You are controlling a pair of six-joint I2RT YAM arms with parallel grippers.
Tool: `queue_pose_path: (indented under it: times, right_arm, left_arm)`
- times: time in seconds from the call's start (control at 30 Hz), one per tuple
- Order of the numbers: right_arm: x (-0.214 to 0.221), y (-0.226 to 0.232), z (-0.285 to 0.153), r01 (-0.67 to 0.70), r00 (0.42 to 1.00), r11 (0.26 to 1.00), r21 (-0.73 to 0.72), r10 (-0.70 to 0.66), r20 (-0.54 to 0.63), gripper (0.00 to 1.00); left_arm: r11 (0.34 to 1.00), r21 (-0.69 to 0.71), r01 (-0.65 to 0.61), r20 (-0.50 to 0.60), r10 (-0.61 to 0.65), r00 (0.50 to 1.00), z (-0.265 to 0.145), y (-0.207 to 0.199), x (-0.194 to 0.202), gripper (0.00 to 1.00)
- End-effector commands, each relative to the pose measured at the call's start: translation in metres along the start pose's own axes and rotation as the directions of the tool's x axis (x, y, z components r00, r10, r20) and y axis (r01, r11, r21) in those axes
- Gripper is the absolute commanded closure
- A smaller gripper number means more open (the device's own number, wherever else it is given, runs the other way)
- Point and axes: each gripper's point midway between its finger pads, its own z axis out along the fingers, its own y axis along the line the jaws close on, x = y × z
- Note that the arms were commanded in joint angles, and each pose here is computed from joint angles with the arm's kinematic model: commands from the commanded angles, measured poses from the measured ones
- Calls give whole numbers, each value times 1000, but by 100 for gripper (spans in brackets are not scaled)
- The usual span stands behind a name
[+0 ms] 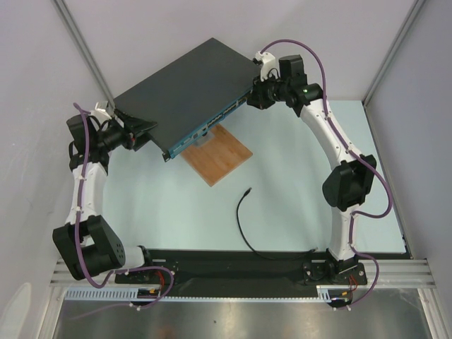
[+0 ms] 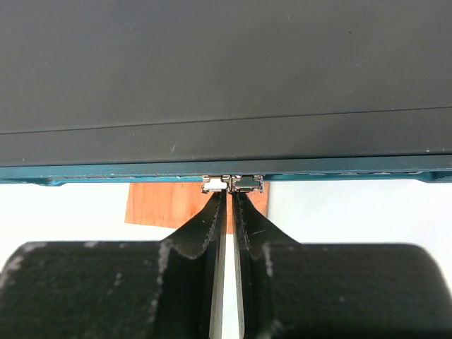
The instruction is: Insert the plug into the switch port
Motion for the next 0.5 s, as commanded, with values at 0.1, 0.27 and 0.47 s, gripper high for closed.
queue_pose_path:
  times: [0.1,0.27,0.47]
  right_arm:
    - [-113,60,-31,248,907,964,-94,-198,371,90]
    - [-126,65,-29,257,888,961,-99,-194,418,91]
    - [-134,81,-14,268,877,954,-137,-183,444,98]
  left_arm:
    - [920,30,-392,18,391,920,18,-12,1,100]
    - [919,27,-393,17,393,920,19,-11,1,100]
    - [912,14,-410,11,409,912,19,-9,-1,100]
